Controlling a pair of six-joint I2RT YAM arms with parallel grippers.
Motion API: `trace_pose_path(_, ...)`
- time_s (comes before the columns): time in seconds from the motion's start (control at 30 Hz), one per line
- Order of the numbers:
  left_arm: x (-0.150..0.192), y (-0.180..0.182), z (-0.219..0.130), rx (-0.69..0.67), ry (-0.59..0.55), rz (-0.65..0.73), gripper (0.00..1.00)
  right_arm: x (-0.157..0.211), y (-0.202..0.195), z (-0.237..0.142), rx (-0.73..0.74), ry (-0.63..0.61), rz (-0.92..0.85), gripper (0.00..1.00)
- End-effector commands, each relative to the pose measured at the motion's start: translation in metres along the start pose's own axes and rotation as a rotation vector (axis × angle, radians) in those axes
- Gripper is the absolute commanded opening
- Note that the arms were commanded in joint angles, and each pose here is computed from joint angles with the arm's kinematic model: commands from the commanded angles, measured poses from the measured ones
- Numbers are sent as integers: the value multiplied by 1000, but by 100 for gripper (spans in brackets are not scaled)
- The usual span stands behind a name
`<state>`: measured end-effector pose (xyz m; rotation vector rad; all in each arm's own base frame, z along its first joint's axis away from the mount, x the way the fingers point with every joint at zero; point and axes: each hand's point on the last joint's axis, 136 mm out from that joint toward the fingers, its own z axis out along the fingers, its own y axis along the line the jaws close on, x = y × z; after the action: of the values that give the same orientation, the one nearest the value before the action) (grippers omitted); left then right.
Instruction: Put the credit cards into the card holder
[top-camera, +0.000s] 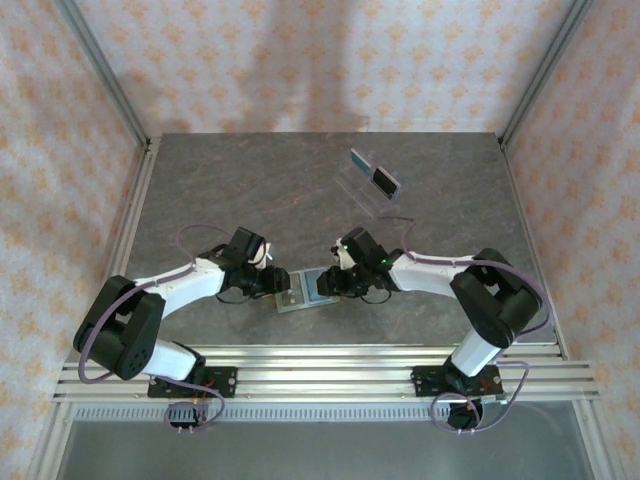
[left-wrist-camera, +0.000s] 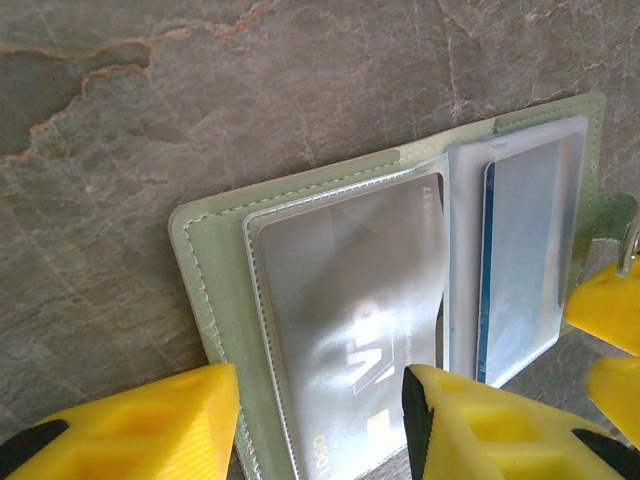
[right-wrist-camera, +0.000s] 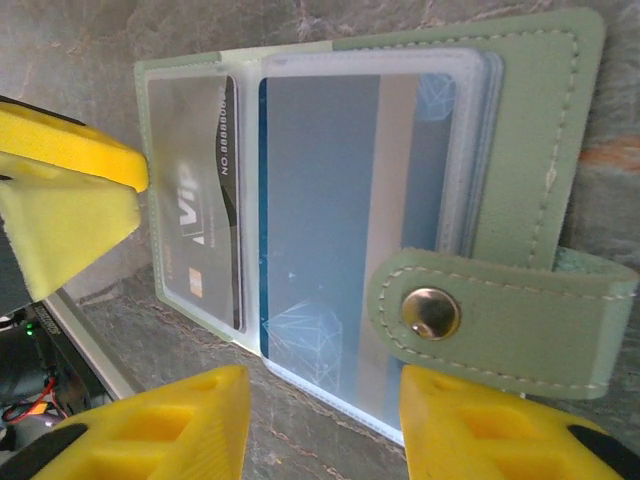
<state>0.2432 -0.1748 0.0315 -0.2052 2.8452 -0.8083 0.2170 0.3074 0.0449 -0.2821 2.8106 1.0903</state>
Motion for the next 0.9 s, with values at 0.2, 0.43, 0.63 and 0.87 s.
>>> trace_pose_path(0.2, -1, -1, 0, 16, -4, -20, 47, -4, -1, -5, 23, -30, -6, 50)
trace_pose_path(0.43, -1, -1, 0, 15, -3, -22, 47, 1, -6, -4, 34, -16, -3, 48)
trace_pose_path(0.63, 0, -1, -1, 16, -7, -26, 46, 0, -1, 1, -9, -13, 15, 45)
trace_pose_path(0.87, -1, -2, -1, 21, -8, -27, 46, 1, -1, 4, -17, 0, 23, 50)
